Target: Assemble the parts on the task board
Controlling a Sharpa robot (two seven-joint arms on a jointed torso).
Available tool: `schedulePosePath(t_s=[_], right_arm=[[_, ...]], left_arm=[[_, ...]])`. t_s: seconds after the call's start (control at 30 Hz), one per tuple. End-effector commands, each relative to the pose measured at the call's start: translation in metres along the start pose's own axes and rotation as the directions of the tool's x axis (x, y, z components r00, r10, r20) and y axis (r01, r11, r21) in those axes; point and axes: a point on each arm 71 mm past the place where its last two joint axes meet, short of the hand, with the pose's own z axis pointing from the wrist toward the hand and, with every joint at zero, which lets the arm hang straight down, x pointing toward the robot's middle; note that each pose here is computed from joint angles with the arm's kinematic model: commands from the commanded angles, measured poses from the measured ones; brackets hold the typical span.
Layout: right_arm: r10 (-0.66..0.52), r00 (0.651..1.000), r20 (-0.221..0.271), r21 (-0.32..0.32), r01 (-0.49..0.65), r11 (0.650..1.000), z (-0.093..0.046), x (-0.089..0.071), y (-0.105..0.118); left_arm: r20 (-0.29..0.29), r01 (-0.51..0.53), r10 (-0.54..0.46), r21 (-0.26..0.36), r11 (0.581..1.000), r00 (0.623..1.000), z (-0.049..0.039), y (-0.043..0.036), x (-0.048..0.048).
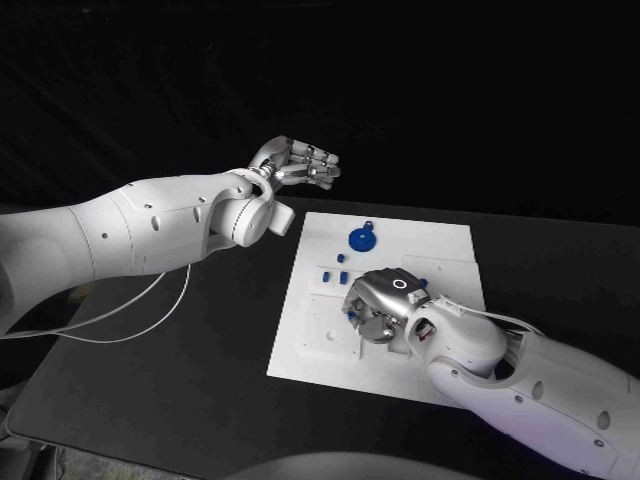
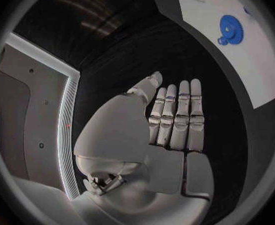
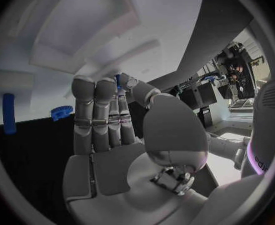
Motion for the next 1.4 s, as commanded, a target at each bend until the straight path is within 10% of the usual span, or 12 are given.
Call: schedulePosePath(t_s=[0.03, 1.03, 1.4], right_arm=[[-0.033, 0.999, -0.038, 0.009, 0.034, 0.999, -0.001, 0.008, -0.002], [0.026, 0.999, 0.033, 0.03, -0.027, 0.999, -0.011, 0.003, -0.008], [0.091, 0.993, 0.077, 0.086, -0.097, 0.992, -0.026, -0.027, -0.032]], left_arm=[[-0.008, 0.006, -0.006, 0.012, 1.0, 1.0, 0.0007, -0.0024, 0.002], [-0.007, 0.006, -0.006, 0.005, 1.0, 1.0, -0.0001, -0.0014, -0.0004], [-0.008, 0.007, -0.007, 0.003, 1.0, 1.0, -0.0005, -0.0008, -0.0015]])
